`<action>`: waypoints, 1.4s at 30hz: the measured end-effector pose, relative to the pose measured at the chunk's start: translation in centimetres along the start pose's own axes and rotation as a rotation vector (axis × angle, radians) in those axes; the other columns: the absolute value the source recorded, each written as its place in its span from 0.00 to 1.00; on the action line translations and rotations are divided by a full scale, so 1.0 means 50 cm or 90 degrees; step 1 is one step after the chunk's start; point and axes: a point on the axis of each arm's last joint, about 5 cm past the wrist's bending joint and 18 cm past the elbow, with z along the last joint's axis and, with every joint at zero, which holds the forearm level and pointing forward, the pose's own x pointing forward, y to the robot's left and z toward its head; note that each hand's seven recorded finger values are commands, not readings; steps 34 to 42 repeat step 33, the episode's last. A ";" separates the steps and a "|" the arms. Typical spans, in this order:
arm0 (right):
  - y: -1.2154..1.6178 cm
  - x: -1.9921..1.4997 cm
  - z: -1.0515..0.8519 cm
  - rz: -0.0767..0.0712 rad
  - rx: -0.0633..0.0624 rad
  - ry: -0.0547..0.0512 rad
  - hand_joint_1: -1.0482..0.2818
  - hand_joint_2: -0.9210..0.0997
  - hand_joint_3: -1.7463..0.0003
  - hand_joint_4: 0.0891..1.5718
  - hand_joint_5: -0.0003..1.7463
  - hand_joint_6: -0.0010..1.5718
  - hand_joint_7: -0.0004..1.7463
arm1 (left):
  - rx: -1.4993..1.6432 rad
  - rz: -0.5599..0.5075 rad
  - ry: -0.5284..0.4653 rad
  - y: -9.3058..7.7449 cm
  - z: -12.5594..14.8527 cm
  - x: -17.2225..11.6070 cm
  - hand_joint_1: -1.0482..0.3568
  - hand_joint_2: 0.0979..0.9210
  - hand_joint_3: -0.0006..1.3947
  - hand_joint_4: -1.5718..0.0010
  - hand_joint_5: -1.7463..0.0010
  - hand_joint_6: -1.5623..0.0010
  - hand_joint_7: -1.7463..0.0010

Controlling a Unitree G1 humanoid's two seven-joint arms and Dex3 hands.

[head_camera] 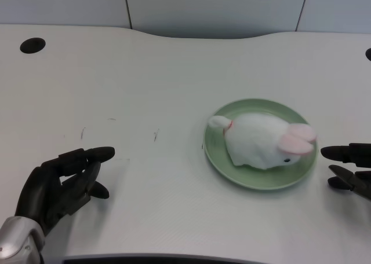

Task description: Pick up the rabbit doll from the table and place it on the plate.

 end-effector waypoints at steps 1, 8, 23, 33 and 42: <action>0.0000 0.0002 0.0002 0.000 0.000 0.000 0.42 0.00 0.89 0.68 0.01 0.60 0.00 | 0.001 0.000 0.002 0.000 -0.001 -0.001 0.39 1.00 0.38 0.67 0.07 0.43 0.85; -0.0001 0.0041 0.0030 -0.002 0.000 -0.002 0.42 0.00 0.89 0.69 0.01 0.60 0.00 | 0.003 -0.003 0.003 -0.001 -0.006 -0.005 0.39 1.00 0.38 0.69 0.06 0.53 0.68; -0.0041 0.0068 -0.0054 -0.021 0.010 0.014 0.43 0.00 0.89 0.67 0.01 0.59 0.00 | -0.011 -0.013 0.021 -0.010 -0.024 -0.004 0.39 1.00 0.38 0.69 0.05 0.59 0.60; -0.0048 0.0096 -0.0074 -0.023 0.013 0.018 0.43 0.00 0.89 0.67 0.01 0.59 0.00 | -0.001 -0.008 0.013 -0.015 -0.017 0.006 0.39 1.00 0.37 0.68 0.05 0.60 0.59; -0.0048 0.0096 -0.0074 -0.023 0.013 0.018 0.43 0.00 0.89 0.67 0.01 0.59 0.00 | -0.001 -0.008 0.013 -0.015 -0.017 0.006 0.39 1.00 0.37 0.68 0.05 0.60 0.59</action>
